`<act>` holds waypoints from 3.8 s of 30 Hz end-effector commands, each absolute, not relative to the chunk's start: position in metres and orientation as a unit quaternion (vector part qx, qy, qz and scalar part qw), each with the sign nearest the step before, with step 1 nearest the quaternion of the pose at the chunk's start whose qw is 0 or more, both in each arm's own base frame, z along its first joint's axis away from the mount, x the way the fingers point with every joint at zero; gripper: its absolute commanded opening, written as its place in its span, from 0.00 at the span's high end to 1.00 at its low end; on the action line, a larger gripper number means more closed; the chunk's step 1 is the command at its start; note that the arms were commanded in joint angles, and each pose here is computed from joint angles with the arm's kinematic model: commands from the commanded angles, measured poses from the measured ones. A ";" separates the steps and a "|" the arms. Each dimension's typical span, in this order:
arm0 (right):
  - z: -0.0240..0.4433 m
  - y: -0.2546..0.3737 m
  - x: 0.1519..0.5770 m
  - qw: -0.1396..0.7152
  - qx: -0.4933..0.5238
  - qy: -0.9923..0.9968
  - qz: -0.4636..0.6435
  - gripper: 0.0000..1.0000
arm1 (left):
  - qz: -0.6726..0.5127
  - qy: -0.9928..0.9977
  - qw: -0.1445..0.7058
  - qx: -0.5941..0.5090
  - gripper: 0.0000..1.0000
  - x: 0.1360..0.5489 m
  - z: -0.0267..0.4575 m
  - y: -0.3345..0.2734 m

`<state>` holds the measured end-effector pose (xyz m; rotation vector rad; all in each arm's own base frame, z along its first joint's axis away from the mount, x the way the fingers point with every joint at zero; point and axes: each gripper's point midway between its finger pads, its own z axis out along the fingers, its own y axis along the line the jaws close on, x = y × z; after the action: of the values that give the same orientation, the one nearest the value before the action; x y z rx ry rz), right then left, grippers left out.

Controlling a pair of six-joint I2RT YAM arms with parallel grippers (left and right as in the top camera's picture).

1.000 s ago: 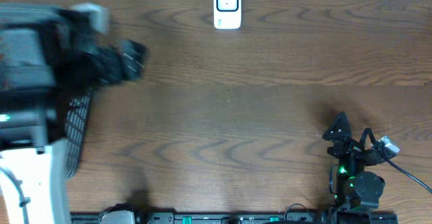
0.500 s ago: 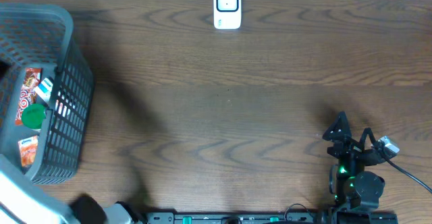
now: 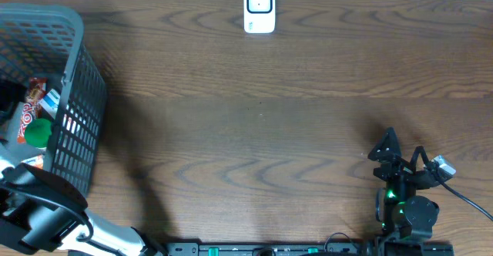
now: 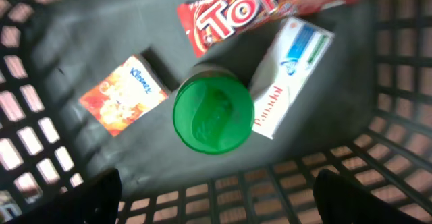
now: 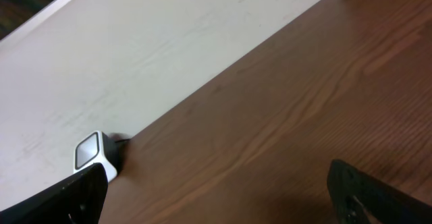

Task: Scan the item barcode
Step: 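Reach the left gripper into the basket over the green-capped bottle, then grasp the green-capped bottle with the left gripper and lift it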

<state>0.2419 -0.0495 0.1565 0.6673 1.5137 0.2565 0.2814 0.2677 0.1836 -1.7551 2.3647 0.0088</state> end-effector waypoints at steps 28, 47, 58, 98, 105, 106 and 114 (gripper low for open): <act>0.156 -0.053 0.241 0.670 0.298 0.671 0.107 0.01 | 0.027 0.788 0.065 -0.611 0.09 0.272 0.101 0.267; 0.156 -0.053 0.241 0.670 0.298 0.672 0.107 0.01 | 0.028 0.800 0.076 -0.594 0.09 0.287 0.092 0.259; 0.156 -0.053 0.241 0.670 0.298 0.671 0.107 0.01 | 0.028 0.800 0.080 -0.594 0.09 0.287 0.098 0.259; 0.156 -0.053 0.241 0.670 0.298 0.671 0.107 0.01 | 0.058 0.774 0.077 -0.626 0.09 0.273 0.092 0.282; 0.156 -0.053 0.241 0.670 0.298 0.671 0.107 0.01 | 0.056 0.774 0.052 -0.628 0.08 0.274 0.068 0.283; 0.156 -0.053 0.241 0.670 0.298 0.671 0.107 0.01 | 0.055 0.775 0.047 -0.628 0.09 0.273 0.064 0.282; 0.156 -0.053 0.241 0.670 0.298 0.671 0.107 0.01 | 0.053 0.775 0.038 -0.629 0.41 0.273 0.059 0.281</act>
<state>0.2419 -0.0495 0.1565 0.6673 1.5137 0.2565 0.2758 0.2804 0.0596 -1.9092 2.3774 0.1395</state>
